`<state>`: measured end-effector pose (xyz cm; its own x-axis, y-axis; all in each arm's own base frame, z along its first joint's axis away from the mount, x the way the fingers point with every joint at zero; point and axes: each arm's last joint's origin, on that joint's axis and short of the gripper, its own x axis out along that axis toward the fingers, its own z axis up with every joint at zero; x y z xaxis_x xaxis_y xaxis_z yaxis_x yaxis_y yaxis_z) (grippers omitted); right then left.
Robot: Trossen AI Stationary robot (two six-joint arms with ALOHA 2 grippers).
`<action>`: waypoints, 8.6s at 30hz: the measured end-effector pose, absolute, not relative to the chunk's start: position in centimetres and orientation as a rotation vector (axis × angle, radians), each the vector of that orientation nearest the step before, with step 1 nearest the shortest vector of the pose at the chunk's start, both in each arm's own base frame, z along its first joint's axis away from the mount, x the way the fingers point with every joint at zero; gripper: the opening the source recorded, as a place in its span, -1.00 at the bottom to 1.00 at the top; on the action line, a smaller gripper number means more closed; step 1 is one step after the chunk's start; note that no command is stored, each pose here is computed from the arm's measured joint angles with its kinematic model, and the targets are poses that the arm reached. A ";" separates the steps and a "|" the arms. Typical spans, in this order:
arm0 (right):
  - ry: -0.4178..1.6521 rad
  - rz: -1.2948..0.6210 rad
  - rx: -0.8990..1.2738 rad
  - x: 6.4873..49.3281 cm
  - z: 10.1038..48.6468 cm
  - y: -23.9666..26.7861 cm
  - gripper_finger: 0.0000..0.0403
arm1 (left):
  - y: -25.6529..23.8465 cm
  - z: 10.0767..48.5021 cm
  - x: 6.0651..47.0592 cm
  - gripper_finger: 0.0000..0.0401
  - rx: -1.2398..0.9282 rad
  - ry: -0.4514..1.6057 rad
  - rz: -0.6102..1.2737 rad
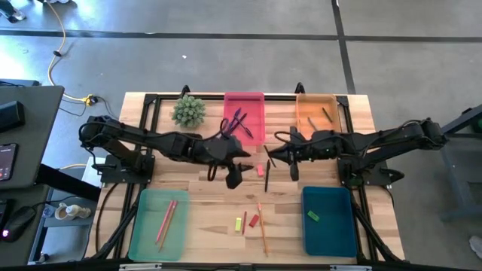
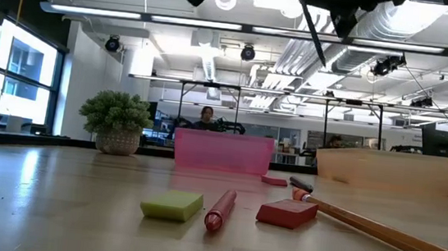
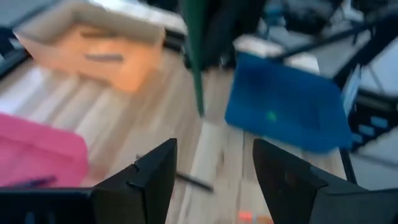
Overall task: Sort crayons/erasers/pens/pencils in bins
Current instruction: Put the green pencil into the green bin, then put the black pen into the red bin
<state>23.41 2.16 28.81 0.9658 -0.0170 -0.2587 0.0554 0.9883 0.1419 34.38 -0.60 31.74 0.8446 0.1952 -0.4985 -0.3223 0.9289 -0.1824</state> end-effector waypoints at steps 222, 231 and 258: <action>0.261 -0.354 -0.062 24.4 32.2 -8.1 -0.41 | -4.1 34.3 19.5 -0.44 -0.737 0.637 0.956; 0.368 -0.460 0.219 26.6 33.2 -8.7 -0.41 | -0.1 37.7 19.5 -0.55 -0.654 0.587 0.603; 0.897 -0.727 0.903 34.1 25.2 -4.5 -0.41 | 7.8 27.9 20.5 -0.84 -0.477 0.777 0.282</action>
